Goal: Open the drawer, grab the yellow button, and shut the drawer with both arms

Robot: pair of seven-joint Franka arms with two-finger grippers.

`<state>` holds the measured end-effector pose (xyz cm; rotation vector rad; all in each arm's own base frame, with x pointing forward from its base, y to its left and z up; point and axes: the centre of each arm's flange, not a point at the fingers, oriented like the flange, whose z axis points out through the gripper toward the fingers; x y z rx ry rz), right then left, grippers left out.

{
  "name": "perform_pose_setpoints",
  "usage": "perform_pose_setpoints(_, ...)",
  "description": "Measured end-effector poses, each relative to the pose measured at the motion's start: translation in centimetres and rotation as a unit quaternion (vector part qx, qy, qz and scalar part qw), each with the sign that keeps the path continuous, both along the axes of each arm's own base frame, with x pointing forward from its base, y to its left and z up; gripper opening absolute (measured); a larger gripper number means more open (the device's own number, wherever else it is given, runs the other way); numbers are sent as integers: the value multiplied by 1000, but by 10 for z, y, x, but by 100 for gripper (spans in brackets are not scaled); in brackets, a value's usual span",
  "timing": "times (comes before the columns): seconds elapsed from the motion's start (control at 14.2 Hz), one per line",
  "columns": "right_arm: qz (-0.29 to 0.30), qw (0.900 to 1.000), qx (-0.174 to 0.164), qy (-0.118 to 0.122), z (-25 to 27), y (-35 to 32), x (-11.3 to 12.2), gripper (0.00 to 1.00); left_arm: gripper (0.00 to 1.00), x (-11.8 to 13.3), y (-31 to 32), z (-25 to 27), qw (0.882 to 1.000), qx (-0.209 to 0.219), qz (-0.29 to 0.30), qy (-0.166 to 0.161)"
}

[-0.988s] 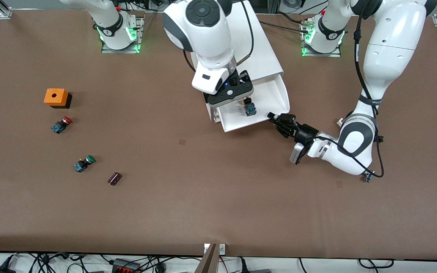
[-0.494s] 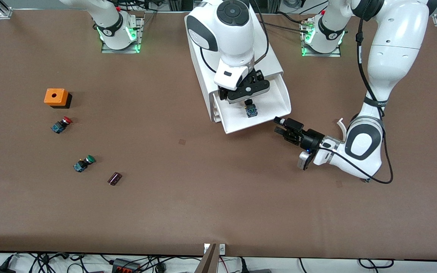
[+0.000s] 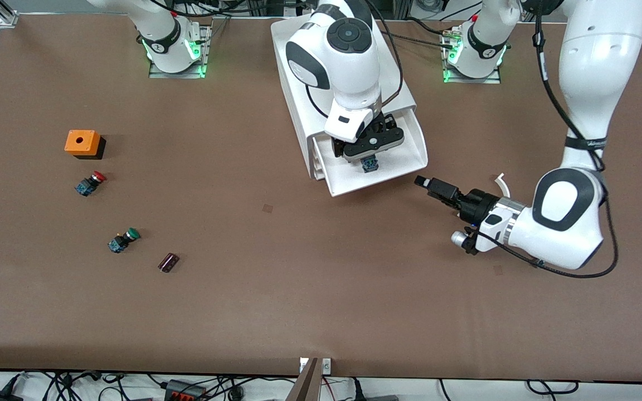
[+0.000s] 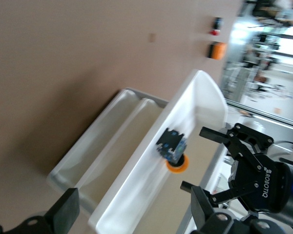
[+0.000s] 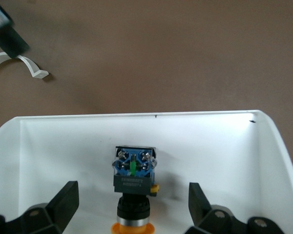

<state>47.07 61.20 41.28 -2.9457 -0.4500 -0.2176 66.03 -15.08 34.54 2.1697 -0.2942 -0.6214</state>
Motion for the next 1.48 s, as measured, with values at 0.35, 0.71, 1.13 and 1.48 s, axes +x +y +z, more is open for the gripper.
perform_pose_setpoints(0.35, -1, 1000, -1, 1, -15, 6, -2, 92, 100, 14, 18, 91, 974, 214, 18, -69)
perform_pose_setpoints(0.71, -2, 1000, -5, 4, -23, 7, -2, 62, 100, 14, 1, 111, 929, 344, -18, -134)
perform_pose_setpoints(1.13, -7, 1000, -16, 8, -10, 0, 4, 42, 100, 28, 15, 125, 919, 356, 13, -171)
perform_pose_setpoints(1.48, -56, 998, -21, 10, 65, -60, 51, 42, 100, 28, 10, 125, 913, 376, 55, -148)
